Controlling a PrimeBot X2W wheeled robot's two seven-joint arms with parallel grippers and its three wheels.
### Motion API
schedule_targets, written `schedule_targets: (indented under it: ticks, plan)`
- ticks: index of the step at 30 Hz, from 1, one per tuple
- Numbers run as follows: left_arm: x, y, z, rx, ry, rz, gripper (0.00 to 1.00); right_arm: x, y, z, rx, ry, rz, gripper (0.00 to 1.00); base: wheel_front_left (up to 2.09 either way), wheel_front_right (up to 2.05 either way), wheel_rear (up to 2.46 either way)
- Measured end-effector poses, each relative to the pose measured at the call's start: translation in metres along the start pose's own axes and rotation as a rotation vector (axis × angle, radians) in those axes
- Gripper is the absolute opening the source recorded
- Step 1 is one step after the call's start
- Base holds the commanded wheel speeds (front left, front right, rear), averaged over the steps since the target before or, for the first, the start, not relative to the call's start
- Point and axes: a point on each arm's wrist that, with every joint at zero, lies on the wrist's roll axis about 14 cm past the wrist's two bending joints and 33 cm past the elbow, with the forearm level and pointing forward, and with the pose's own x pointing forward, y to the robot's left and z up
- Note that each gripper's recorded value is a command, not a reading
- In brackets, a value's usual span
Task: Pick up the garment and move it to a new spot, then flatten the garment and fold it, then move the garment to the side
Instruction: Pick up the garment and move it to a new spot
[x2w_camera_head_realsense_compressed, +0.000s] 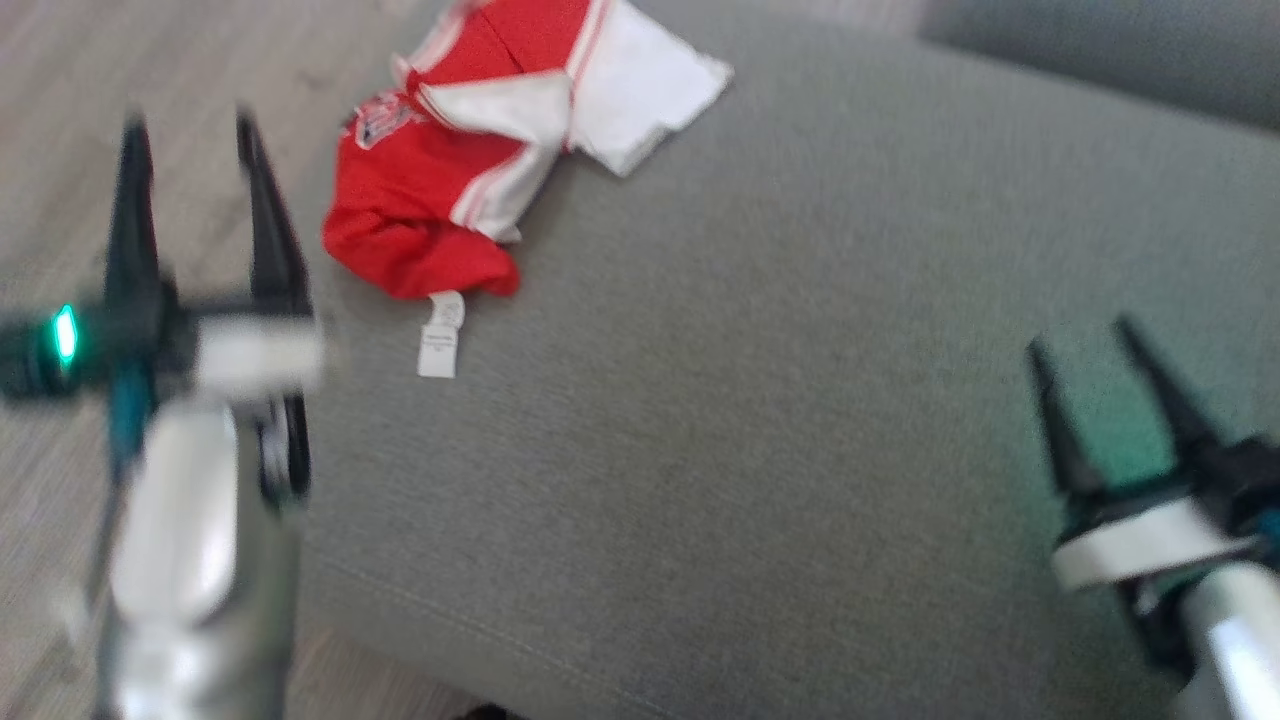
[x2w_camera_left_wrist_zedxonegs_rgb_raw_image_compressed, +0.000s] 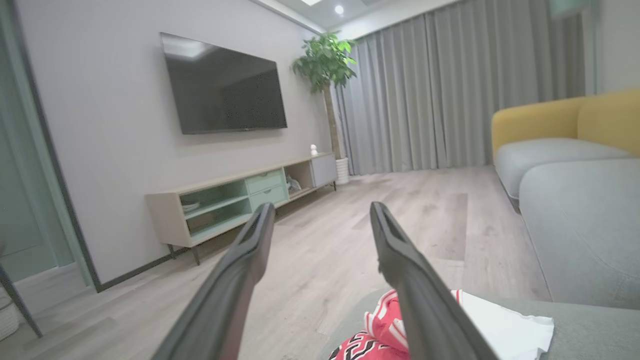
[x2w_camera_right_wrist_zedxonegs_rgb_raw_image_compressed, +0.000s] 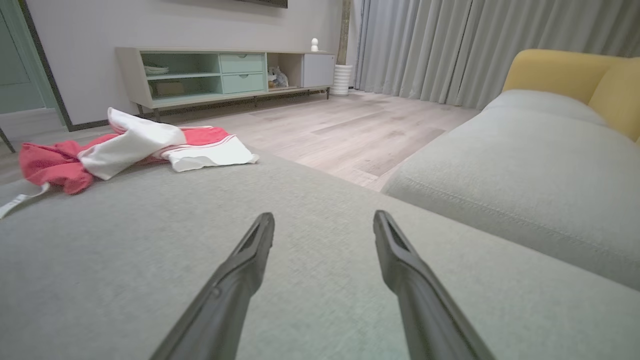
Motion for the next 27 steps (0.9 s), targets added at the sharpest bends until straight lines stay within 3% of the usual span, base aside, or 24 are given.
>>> schedule_targets:
  ticks: [7,10,18,22,26,27]
  plan:
    - [0.103,-0.054,-0.042,-0.030,0.242,-0.098,1.00,0.023,-0.065,-0.010,-0.068,-0.027,-0.072,1.00,0.00,0.00,0.00]
    - [0.122,-0.066,-0.087,-0.045,0.429,-0.098,1.00,0.025,-0.088,-0.020,-0.077,-0.024,-0.111,1.00,0.00,0.00,0.00]
    - [0.086,-0.089,-0.215,-0.137,0.892,-0.064,1.00,0.012,-0.112,-0.051,-0.083,0.028,-0.150,1.00,0.00,0.00,0.00]
    - [0.076,-0.098,-0.246,-0.117,0.964,-0.074,1.00,0.009,-0.127,-0.055,-0.086,0.023,-0.186,1.00,0.00,0.00,0.00]
    - [0.086,-0.105,-0.255,-0.103,0.934,-0.093,1.00,0.008,-0.134,-0.061,-0.090,0.021,-0.202,1.00,0.00,0.00,0.00]
    - [0.088,-0.107,-0.255,-0.094,0.918,-0.103,0.00,0.007,-0.136,-0.061,-0.091,0.017,-0.208,1.00,0.00,0.00,0.00]
